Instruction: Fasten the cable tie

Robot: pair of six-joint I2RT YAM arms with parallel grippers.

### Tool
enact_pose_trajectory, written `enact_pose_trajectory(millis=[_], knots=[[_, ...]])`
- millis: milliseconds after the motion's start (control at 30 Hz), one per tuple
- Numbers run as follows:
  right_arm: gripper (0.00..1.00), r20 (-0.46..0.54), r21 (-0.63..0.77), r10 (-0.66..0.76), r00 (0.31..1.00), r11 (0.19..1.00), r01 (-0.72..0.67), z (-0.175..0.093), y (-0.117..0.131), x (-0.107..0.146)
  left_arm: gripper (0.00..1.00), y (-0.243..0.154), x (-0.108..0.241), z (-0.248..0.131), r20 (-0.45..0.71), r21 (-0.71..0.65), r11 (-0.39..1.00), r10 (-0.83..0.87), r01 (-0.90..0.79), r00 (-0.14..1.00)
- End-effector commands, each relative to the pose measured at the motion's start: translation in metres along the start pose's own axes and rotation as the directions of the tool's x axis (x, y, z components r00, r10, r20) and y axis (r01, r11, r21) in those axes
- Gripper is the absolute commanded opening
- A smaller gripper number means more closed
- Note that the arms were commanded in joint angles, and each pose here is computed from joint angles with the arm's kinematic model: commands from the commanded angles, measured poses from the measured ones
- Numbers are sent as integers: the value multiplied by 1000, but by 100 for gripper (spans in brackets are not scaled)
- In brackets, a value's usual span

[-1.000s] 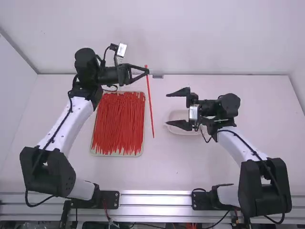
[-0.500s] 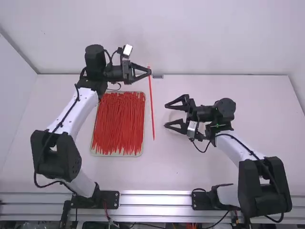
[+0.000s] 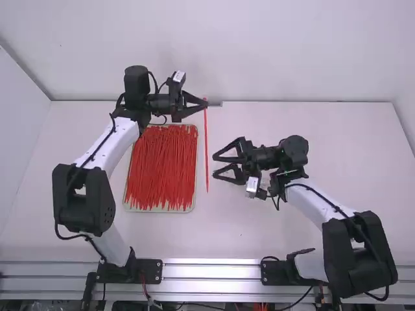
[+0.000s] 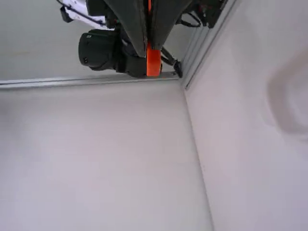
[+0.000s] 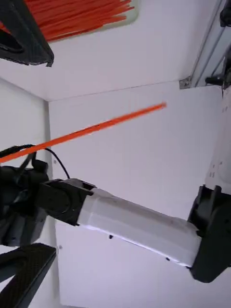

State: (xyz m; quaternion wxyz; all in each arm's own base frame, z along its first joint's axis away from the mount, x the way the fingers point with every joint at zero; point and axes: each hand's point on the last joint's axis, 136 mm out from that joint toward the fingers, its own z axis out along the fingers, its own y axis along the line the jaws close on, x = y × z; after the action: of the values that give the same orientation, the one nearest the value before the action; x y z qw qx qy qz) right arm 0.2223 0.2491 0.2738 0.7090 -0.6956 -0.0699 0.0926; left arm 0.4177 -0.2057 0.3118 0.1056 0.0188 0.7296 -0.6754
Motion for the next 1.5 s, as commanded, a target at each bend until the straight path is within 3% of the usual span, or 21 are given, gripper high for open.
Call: enact_pose_trajectory(millis=[0,67,267,333,500,633,867,1467], knots=[[98,0,7,-22,1000,1000,22,6,0,-1,2,2,5,1,-19,6,999,-32,32,999],[96,2,10,-25,1000,1000,25,9,-1,-2,2,4,4,1,-9,1,999,-40,40,999],[68,21,19,-56,998,998,55,16,-5,-7,2,5,4,1,-7,-1,999,-42,42,999],[65,24,19,-58,998,998,57,17,-5,-8,2,5,4,1,-6,-1,999,-42,42,999],[32,24,19,-56,998,998,55,17,-5,-8,2,5,3,1,-6,-1,999,-42,42,999],[11,12,26,-25,1000,999,24,17,-8,-6,2,7,1,1,10,-9,999,-41,41,999],[0,6,30,-17,1000,999,17,17,-9,-6,2,7,1,1,11,-9,999,-34,34,999],[0,-11,36,-12,1000,999,12,17,-10,-3,2,7,0,1,14,-11,999,-34,34,999]])
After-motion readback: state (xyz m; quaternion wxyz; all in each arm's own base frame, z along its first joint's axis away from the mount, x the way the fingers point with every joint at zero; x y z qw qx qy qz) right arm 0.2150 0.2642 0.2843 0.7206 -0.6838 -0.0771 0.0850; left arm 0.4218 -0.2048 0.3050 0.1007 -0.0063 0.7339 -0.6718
